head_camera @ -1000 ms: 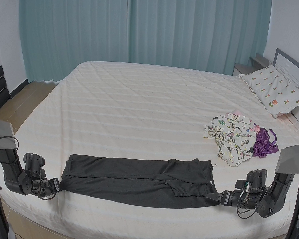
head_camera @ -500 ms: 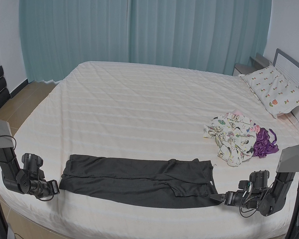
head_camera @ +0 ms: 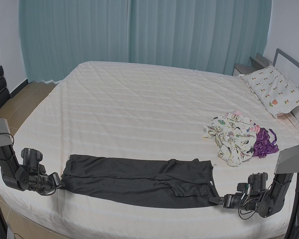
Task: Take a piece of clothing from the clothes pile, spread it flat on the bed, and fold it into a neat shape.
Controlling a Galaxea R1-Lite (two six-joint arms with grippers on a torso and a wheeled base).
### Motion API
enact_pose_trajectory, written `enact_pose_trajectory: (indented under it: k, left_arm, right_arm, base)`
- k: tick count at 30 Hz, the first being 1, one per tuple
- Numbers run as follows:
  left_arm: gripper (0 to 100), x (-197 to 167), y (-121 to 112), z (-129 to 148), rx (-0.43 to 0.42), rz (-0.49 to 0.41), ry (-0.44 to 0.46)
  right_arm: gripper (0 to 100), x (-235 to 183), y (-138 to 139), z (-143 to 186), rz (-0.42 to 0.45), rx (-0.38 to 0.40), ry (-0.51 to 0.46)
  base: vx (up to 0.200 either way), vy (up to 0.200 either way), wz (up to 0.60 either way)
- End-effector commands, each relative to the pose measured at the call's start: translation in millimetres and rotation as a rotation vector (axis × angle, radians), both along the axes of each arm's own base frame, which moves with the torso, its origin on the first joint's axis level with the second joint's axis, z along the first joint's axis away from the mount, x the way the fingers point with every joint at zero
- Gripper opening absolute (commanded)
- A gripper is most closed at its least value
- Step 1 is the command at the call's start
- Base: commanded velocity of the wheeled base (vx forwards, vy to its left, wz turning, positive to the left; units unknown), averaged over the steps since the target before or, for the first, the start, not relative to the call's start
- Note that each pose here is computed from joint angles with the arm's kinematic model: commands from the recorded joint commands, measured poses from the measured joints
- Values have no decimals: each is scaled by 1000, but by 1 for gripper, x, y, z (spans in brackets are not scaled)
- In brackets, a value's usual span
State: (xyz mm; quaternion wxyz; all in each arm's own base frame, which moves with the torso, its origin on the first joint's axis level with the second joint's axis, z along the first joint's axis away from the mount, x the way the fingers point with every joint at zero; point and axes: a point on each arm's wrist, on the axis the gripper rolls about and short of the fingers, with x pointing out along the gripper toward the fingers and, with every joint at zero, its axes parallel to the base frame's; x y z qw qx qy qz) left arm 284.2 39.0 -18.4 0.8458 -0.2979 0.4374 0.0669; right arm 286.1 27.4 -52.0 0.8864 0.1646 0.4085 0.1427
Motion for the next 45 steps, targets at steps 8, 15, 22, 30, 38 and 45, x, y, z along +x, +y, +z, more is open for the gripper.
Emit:
enact_pose_trajectory:
  k: [8, 15, 22, 30, 38, 45]
  left_arm:
    - [100, 3, -10, -8, 14, -35, 15]
    - [100, 3, -25, -8, 23, -52, 2]
    - [100, 9, -36, -10, 30, -7, -12]
    - [100, 8, -36, -17, 85, 9, -22]
    - [100, -4, -38, 23, 69, 0, -92]
    - [100, -3, -46, -5, 77, -31, -2]
  right_arm:
    - [100, -1, 3, -2, 14, 6, 7]
    - [100, -1, 5, -3, 22, 8, 10]
    - [100, -1, 6, -4, 24, 7, 13]
    - [100, -1, 6, -4, 24, 7, 14]
    - [100, -1, 6, -4, 25, 8, 13]
    - [100, -2, 7, -4, 29, 8, 14]
  base:
    - [0, 0, 0]
    - [0, 0, 0]
    - [0, 0, 0]
    - [0, 0, 0]
    - [0, 0, 0]
    - [0, 0, 0]
